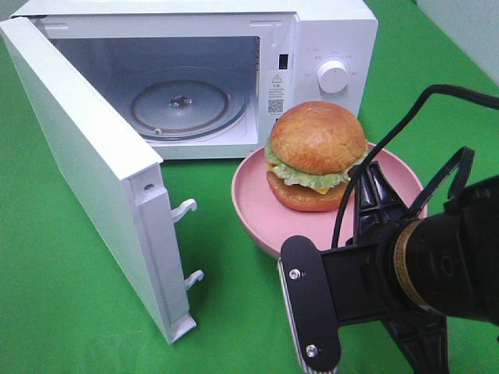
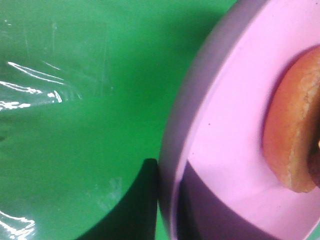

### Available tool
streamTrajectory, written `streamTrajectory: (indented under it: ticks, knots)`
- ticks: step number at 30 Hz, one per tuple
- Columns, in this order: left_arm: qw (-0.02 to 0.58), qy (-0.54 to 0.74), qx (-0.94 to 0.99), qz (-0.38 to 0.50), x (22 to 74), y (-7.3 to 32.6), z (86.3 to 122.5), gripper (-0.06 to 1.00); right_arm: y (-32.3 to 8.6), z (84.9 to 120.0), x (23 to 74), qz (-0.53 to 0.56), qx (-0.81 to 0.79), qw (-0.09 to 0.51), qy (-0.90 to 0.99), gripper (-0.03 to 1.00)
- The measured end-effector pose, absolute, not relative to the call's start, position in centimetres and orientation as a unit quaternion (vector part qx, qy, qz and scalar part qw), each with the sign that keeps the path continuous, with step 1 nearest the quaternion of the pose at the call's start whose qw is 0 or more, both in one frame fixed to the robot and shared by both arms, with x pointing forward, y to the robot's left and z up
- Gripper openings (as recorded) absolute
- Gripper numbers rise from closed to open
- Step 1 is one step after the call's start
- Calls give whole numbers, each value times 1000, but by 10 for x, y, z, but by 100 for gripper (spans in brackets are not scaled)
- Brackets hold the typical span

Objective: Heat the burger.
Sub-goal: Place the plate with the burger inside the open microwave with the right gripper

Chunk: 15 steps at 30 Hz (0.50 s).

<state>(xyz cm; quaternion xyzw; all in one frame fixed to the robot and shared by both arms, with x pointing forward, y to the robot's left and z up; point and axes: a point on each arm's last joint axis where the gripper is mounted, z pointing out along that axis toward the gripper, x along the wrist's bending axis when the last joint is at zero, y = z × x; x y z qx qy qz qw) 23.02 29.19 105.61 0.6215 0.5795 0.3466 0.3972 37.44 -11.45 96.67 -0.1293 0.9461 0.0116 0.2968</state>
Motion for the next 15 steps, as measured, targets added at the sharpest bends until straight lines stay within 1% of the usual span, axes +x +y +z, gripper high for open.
streamTrajectory:
  ticks: [7,15]
  knots:
    - [397,579,622,347,230,292,1056,88,-118,967,387,24,-150,299,942,6]
    - [397,579,622,347,230,292,1056,88,-122,967,402,46,-214,294,930,6]
